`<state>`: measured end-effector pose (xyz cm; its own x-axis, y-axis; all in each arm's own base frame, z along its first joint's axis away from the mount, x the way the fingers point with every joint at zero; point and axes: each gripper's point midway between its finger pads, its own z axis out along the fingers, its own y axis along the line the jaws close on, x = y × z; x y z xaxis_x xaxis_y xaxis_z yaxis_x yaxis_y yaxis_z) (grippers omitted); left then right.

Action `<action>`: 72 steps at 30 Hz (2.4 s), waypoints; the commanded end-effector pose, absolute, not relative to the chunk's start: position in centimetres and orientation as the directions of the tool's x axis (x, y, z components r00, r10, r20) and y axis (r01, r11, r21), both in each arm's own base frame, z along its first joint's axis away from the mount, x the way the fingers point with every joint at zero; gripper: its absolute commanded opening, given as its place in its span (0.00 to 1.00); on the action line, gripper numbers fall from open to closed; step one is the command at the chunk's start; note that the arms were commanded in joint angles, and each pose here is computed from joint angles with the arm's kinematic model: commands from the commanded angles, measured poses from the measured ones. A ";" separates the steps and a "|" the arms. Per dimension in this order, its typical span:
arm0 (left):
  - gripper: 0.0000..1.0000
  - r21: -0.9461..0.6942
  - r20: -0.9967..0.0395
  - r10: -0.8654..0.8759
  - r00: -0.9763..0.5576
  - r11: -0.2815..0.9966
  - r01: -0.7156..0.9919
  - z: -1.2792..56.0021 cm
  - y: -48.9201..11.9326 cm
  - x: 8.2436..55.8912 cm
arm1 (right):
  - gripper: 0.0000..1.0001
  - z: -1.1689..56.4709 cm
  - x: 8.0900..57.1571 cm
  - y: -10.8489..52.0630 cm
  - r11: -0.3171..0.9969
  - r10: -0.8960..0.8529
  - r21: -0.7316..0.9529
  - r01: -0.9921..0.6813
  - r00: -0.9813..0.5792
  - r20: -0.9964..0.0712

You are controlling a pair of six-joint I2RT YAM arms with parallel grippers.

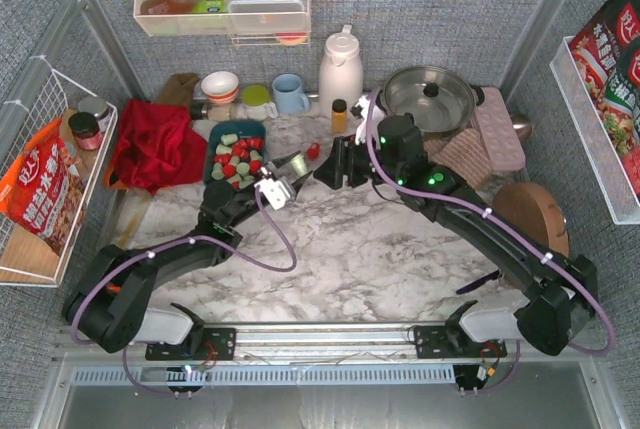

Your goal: Mix the coffee capsules in the storage basket

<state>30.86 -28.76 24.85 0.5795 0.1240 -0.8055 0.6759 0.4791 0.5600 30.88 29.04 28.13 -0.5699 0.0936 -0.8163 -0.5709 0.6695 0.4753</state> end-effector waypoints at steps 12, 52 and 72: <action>0.00 0.318 -0.922 0.072 0.380 0.700 0.639 24.6 -21.4 38.6 | 0.69 23.1 37.6 26.3 0.862 -0.100 0.167 -0.479 -0.484 -0.869; 0.79 -0.063 -0.881 0.130 -0.455 0.921 0.385 11.9 -12.8 50.9 | 0.55 4.5 57.1 30.0 0.980 0.080 0.183 -0.082 -0.679 -0.730; 0.99 -0.028 -0.996 0.007 -0.089 0.924 0.382 23.0 -12.1 44.5 | 0.49 2.9 55.4 29.7 0.981 0.070 0.181 -0.068 -0.747 -0.661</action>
<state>43.93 -12.64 20.53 -0.2086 0.0301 -0.9775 0.4131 0.9087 -0.0602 56.23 30.35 3.44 -0.7242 0.0715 -0.6859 -0.0909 0.9760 0.1977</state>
